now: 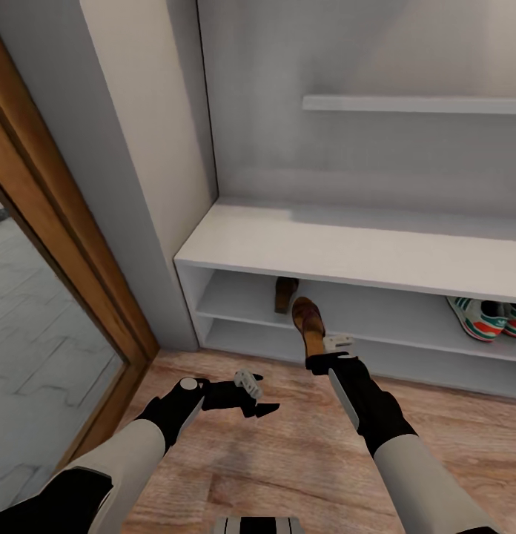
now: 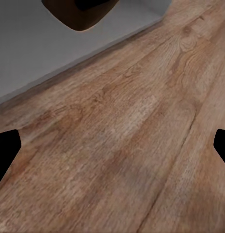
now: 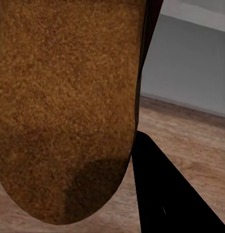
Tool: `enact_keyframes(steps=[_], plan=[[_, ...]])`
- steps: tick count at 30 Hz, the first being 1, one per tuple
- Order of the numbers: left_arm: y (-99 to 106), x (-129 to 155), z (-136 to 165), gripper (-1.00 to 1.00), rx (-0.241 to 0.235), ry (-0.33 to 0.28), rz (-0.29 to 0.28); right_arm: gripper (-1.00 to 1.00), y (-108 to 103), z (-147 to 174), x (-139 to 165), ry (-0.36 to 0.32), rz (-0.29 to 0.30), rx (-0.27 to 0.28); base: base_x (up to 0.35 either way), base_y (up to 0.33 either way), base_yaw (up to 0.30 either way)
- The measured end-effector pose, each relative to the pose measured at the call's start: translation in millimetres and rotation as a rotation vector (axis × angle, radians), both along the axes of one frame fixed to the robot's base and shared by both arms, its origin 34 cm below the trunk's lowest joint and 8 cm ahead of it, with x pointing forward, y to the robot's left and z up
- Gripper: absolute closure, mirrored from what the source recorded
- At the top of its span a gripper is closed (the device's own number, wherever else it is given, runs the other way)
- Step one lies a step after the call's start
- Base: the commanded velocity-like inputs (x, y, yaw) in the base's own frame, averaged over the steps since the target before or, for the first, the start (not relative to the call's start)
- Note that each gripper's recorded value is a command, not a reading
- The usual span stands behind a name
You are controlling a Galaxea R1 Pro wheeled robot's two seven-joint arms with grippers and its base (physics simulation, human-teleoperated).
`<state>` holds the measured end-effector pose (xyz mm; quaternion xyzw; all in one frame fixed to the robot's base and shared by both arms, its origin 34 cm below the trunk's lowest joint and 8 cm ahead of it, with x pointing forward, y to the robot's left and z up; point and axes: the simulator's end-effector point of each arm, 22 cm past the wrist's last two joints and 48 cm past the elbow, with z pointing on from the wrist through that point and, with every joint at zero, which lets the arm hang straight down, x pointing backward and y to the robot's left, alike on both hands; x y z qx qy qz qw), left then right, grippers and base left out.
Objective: Pick up the two gym shoes and the two sandals from the corridor floor and place them onto the hallstand (shoe rack) in the corridor, making sure they are on the rack and not on the floor. Arrange them so the two gym shoes are next to each other and the two sandals are next to each other.
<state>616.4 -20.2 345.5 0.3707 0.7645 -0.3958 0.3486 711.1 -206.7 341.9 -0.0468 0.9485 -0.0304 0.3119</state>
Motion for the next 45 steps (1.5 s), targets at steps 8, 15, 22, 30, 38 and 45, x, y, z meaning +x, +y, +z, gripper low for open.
enact_keyframes(steps=[8,15,22,30,38,45], plan=[[0.0,0.0,0.3,-1.0,0.0,0.0,0.0,1.0,0.1,0.3,-0.1,0.0,0.0,0.0,0.23,-0.069,0.0],[0.0,0.1,0.1,-1.0,0.0,0.0,0.0,1.0,0.0,0.1,0.1,0.0,0.0,0.0,0.051,-0.017,0.0],[0.0,0.0,0.4,-1.0,0.0,-0.001,0.0,1.0,0.1,0.5,0.0,-0.001,0.0,0.0,0.206,-0.054,0.0],[0.0,-0.1,0.1,-1.0,0.0,0.0,0.0,1.0,0.0,0.4,0.2,-0.001,0.0,0.0,0.096,-0.022,0.0],[0.0,0.0,0.1,-1.0,0.0,0.0,0.0,1.0,0.0,0.4,0.2,-0.001,0.0,0.0,0.19,-0.113,0.0],[0.0,-0.1,0.0,-1.0,0.0,0.0,0.0,1.0,0.0,0.4,0.2,-0.001,0.0,0.0,0.041,-0.036,0.0]])
